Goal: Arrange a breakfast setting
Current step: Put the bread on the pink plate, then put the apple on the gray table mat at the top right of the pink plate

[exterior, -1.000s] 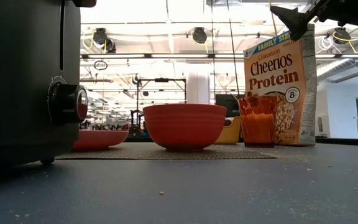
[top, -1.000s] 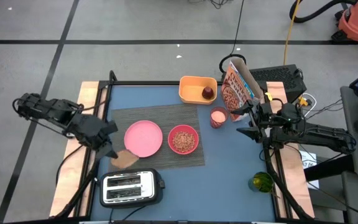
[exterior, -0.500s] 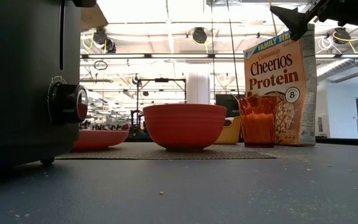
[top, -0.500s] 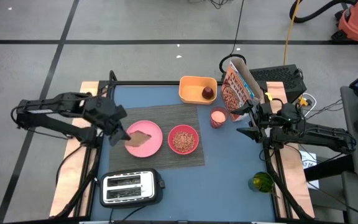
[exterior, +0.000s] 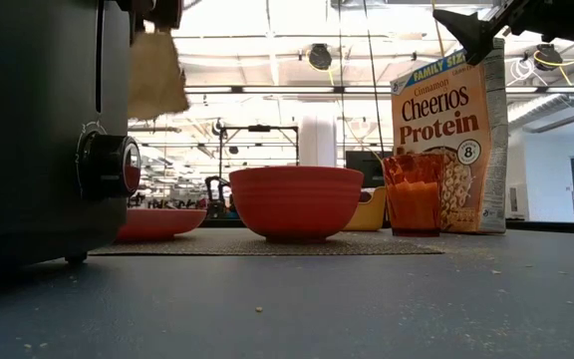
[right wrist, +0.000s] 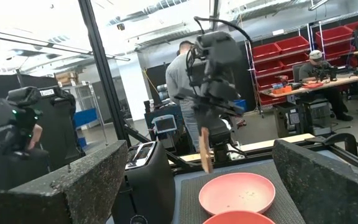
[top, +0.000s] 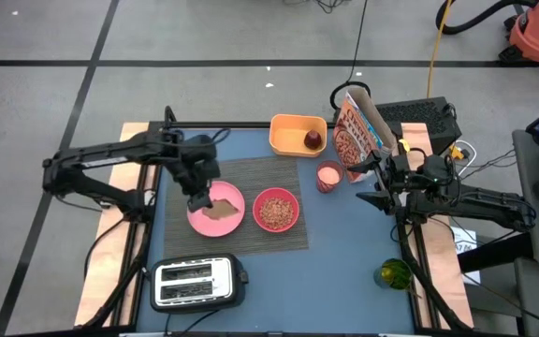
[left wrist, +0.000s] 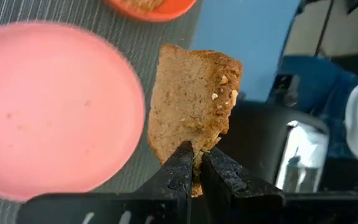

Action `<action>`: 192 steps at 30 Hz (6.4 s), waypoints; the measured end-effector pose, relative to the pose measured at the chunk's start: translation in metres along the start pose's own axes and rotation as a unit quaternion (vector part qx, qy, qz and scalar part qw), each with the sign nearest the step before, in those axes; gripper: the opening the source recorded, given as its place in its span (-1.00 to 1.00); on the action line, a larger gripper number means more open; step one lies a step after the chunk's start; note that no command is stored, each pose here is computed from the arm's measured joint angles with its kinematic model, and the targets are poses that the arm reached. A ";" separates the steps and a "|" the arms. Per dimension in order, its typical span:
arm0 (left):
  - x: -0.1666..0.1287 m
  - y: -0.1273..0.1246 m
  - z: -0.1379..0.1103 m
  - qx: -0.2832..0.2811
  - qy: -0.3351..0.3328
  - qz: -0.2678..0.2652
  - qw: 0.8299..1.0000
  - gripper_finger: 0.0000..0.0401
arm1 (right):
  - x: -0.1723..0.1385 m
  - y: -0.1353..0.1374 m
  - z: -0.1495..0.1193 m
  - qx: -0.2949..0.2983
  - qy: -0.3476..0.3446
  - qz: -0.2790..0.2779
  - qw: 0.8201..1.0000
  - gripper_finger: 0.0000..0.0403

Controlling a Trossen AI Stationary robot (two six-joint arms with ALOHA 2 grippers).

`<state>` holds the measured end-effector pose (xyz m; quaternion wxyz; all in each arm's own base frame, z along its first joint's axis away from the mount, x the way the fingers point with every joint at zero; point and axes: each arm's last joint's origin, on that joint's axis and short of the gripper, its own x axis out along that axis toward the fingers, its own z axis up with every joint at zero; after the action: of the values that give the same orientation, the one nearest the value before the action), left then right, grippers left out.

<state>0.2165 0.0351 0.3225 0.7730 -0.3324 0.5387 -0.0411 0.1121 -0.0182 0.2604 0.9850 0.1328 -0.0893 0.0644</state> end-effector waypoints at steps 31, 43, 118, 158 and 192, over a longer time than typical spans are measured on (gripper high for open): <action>0.068 0.130 -0.015 -0.086 0.068 -0.105 0.988 -0.87 | 0.000 0.000 0.000 0.001 0.002 0.000 1.000 0.95; 0.077 0.147 -0.017 -0.075 0.051 0.027 0.996 -0.87 | 0.000 0.000 0.000 0.001 0.002 0.000 1.000 0.95; 0.084 0.116 0.263 0.188 -0.452 0.059 0.870 0.06 | 0.000 0.000 0.000 -0.016 0.002 -0.001 1.000 0.95; 0.148 0.131 0.269 0.158 -0.469 0.244 0.834 0.61 | 0.005 -0.004 -0.005 -0.009 0.021 -0.008 1.000 0.95; 0.146 0.125 0.291 -0.082 -0.585 0.255 0.765 0.61 | 0.005 -0.004 -0.005 -0.035 0.023 -0.008 0.999 0.95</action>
<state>0.4911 0.2075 0.1928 0.8899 -0.2044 0.0478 0.4050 0.1185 -0.0198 0.2555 0.9913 0.0978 -0.0673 0.0566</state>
